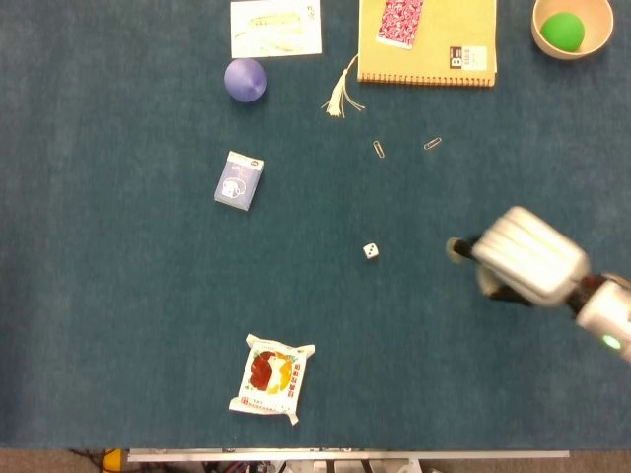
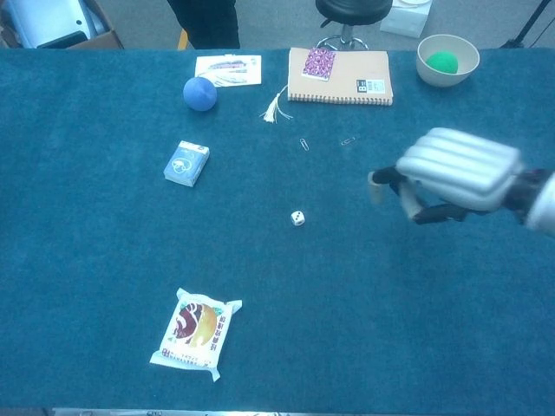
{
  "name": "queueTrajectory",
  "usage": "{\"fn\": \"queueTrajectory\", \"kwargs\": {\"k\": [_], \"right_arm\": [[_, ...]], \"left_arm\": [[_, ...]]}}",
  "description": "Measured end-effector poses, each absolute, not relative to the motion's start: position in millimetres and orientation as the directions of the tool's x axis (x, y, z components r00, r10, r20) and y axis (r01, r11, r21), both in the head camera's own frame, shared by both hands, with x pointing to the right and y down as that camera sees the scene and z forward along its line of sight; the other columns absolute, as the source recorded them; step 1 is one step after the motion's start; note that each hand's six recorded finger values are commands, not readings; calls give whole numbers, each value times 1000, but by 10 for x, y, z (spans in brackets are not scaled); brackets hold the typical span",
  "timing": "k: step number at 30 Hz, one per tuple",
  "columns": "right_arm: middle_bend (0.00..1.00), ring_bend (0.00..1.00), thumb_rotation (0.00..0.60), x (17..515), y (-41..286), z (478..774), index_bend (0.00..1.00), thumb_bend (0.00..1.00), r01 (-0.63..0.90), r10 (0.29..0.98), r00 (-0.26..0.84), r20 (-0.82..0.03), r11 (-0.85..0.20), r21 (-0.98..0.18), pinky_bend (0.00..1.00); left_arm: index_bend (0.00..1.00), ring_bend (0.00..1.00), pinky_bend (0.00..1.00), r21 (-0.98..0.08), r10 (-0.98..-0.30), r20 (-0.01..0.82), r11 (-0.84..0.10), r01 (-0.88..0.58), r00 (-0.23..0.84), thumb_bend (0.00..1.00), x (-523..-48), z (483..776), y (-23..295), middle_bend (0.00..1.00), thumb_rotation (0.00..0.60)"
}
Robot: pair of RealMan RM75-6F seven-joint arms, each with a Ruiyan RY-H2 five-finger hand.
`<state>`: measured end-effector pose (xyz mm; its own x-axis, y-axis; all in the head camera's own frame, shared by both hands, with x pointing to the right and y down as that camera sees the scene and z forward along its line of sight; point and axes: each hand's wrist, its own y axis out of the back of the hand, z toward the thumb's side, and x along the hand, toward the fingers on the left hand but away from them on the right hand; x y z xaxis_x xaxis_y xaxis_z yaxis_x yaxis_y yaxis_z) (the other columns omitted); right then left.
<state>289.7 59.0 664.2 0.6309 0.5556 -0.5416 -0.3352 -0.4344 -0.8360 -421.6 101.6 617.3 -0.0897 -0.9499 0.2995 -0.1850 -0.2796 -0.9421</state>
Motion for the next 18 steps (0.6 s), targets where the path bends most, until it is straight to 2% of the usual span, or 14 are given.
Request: {"fn": "queueTrajectory", "kwargs": {"k": [2,5,7,10,12,16,18], "right_arm": [[409,684,431,3093,657,6495,410,820,-380,587,583,-562,-415,-827,1000],[386,605,445,3397,718,6319,410,789,-445,642,498,-583,-387,-807,986],[385,563,448,3575,743,6189,409,781,-478,686,438,-581,-369,-797,910],[386,496,448,3760,765,5990,409,780,-496,747,365,-556,-350,-795,678],[402,466,448,3834,778,5888,418,781,-495,777,334,-533,-336,-801,567],[441,457,455,3983,791,5693,468,781,-507,839,296,-456,-267,-820,462],[448,457,494,4068,781,5630,477,780,-520,863,284,-418,-228,-824,450]], "left_arm": [[482,279,438,-938,-948,308,-288,-192,-84,0,-4213,6215,999,441,600],[482,279,438,-929,-942,328,-308,-204,-73,0,-4207,6307,967,441,600],[482,279,438,-922,-936,345,-326,-211,-63,0,-4198,6386,943,441,600],[482,279,438,-910,-927,371,-354,-219,-45,0,-4178,6512,909,441,600],[482,279,438,-901,-921,388,-372,-224,-32,0,-4159,6600,890,441,600],[482,279,438,-891,-914,405,-391,-232,-14,0,-4127,6704,864,441,600],[481,279,438,-889,-913,407,-393,-236,-10,0,-4125,6729,853,441,600]]}}
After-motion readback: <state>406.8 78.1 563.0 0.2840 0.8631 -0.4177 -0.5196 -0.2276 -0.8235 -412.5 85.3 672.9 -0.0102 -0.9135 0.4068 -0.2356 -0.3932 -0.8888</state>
